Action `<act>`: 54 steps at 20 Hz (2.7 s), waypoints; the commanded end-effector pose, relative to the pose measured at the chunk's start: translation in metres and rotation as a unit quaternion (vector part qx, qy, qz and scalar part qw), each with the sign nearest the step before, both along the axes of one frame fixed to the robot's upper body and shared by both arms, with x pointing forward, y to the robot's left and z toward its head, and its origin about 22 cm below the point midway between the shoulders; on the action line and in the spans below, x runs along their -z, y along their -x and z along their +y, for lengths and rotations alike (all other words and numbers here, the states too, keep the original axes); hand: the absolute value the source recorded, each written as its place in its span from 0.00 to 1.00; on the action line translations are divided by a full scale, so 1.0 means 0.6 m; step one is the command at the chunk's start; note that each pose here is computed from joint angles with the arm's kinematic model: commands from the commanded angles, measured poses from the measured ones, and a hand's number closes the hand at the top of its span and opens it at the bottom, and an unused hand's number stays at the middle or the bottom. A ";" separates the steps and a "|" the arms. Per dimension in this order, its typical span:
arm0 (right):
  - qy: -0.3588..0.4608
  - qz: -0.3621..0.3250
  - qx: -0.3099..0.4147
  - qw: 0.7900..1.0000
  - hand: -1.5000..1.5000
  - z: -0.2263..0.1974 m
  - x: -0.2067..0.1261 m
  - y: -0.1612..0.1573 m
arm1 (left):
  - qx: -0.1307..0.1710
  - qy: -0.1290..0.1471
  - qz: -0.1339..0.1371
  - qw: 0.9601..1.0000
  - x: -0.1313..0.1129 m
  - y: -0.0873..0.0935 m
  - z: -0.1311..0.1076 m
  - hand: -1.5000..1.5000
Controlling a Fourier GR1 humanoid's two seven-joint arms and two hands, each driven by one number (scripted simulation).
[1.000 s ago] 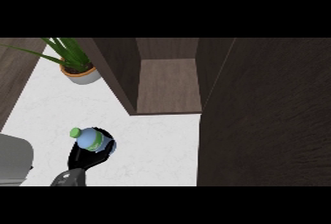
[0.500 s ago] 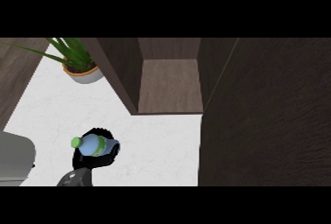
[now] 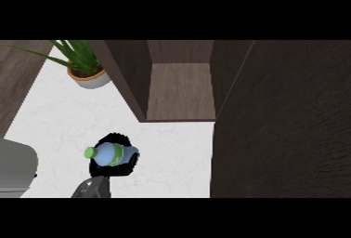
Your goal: Pick up the bottled water, place it into the cabinet and close the cabinet
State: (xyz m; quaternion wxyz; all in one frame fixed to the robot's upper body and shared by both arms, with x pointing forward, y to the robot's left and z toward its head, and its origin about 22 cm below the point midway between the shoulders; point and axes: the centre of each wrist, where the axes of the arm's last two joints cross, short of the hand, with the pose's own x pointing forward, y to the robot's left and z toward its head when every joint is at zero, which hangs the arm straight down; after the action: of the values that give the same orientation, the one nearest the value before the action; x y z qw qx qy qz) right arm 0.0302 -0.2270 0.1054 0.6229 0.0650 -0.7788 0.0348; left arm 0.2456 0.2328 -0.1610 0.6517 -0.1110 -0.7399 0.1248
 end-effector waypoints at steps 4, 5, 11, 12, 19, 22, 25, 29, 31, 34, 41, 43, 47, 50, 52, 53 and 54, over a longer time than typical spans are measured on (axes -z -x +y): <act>-0.009 -0.012 0.001 1.000 0.00 -0.005 -0.035 0.002 | 0.028 0.028 -0.004 0.999 -0.037 -0.030 -0.063 1.00; -0.022 -0.020 0.002 1.000 0.00 0.005 -0.027 0.000 | 0.043 0.030 0.004 0.999 -0.060 -0.057 -0.075 1.00; -0.023 -0.011 0.004 1.000 0.00 0.018 -0.028 0.004 | 0.055 -0.005 -0.011 0.998 -0.130 -0.069 -0.150 1.00; -0.014 -0.012 0.006 1.000 0.00 0.003 -0.028 0.005 | 0.044 -0.030 -0.036 0.998 -0.167 -0.100 -0.150 1.00; -0.015 -0.024 0.001 1.000 0.00 -0.003 -0.027 -0.005 | 0.042 -0.064 -0.046 0.996 -0.277 -0.143 -0.243 1.00; -0.013 -0.017 0.008 1.000 0.00 -0.003 -0.025 -0.005 | 0.019 -0.097 -0.042 0.994 -0.280 -0.154 -0.263 1.00; -0.026 -0.026 0.009 0.999 0.00 -0.016 -0.024 -0.007 | 0.022 -0.126 -0.031 0.991 -0.294 -0.166 -0.280 1.00; -0.021 -0.027 0.006 0.999 0.00 -0.026 -0.011 -0.001 | -0.011 -0.145 -0.007 0.989 -0.297 -0.217 -0.263 1.00; -0.012 -0.035 0.001 0.999 0.00 -0.029 -0.017 0.000 | -0.021 -0.139 -0.001 0.990 -0.300 -0.226 -0.263 1.00; -0.016 -0.033 -0.003 0.999 0.00 -0.029 -0.021 -0.011 | -0.032 -0.146 0.016 0.989 -0.312 -0.243 -0.269 1.00; -0.017 -0.038 -0.016 0.999 0.00 -0.029 -0.020 -0.008 | -0.062 -0.275 0.018 0.959 -0.284 -0.265 -0.247 1.00; -0.020 -0.042 0.004 0.999 0.00 -0.034 -0.010 -0.010 | -0.082 -0.267 0.042 0.959 -0.284 -0.276 -0.226 1.00; -0.008 -0.035 -0.021 0.999 0.00 -0.039 -0.006 -0.009 | -0.119 -0.240 0.054 0.962 -0.302 -0.294 -0.208 1.00; -0.009 -0.044 -0.019 0.999 0.00 -0.038 -0.002 -0.015 | -0.139 -0.239 0.051 0.960 -0.280 -0.282 -0.217 1.00; -0.010 -0.050 -0.018 0.999 0.00 -0.035 -0.016 -0.005 | -0.147 -0.254 0.053 0.955 -0.314 -0.308 -0.189 1.00; -0.005 -0.047 -0.021 0.999 0.00 -0.040 -0.007 -0.014 | -0.144 -0.286 0.041 0.946 -0.296 -0.299 -0.188 1.00; -0.006 -0.047 -0.020 0.999 0.00 -0.041 -0.006 -0.020 | -0.149 -0.293 0.034 0.944 -0.301 -0.303 -0.186 0.00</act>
State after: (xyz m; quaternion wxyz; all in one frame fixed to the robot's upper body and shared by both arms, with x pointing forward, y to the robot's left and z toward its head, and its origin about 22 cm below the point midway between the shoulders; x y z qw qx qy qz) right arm 0.0386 -0.2517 0.1013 0.5936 0.0616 -0.7998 0.0648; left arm 0.4232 0.1142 0.0171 0.6672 0.1715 -0.7247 0.0167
